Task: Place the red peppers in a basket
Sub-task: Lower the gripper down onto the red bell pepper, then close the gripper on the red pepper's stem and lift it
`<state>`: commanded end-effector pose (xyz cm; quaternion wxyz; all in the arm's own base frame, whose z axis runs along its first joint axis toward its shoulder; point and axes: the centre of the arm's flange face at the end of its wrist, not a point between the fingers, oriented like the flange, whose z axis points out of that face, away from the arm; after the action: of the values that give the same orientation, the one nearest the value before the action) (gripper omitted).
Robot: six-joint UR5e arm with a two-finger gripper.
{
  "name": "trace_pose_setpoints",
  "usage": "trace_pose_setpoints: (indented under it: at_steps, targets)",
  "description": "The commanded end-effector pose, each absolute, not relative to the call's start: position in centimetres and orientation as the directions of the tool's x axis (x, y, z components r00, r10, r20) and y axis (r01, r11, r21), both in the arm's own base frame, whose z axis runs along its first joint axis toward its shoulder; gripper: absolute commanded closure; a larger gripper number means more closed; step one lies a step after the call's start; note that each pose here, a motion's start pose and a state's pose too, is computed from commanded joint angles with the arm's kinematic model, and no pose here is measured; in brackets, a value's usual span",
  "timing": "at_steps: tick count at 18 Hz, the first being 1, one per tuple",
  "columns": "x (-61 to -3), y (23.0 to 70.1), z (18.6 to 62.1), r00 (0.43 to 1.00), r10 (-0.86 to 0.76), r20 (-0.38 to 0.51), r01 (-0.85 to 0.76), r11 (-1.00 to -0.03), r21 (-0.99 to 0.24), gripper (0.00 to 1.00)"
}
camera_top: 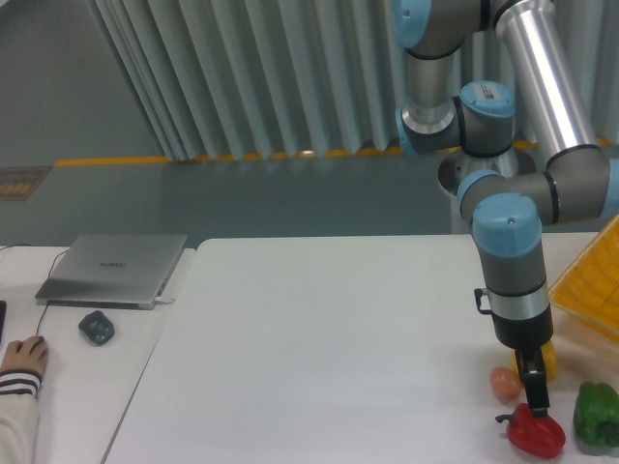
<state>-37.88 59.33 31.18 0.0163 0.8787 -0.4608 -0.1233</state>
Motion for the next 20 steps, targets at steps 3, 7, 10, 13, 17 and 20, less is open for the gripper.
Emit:
trace_pose_setpoints:
  at_steps: [3,7,10,13,17,20]
  targets:
    - [-38.5,60.0,30.6,0.542,-0.815,-0.203,-0.807,-0.572,0.143,0.00]
    - [-39.2,60.6,30.3,0.544,-0.809,-0.224,-0.802,-0.579,0.143,0.00]
    - [-39.3,60.8,30.2,0.546,-0.806,-0.228,-0.800,-0.582,0.143,0.00]
    - [-39.4,60.9,29.7,0.550,-0.806,-0.221,-0.799,-0.584,0.141,0.00]
    - [-39.5,61.0,29.0,0.551,-0.807,-0.212,-0.800,-0.583,0.140,0.00]
    - [-39.4,60.9,28.9,0.555,-0.805,-0.208,-0.798,-0.586,0.139,0.00]
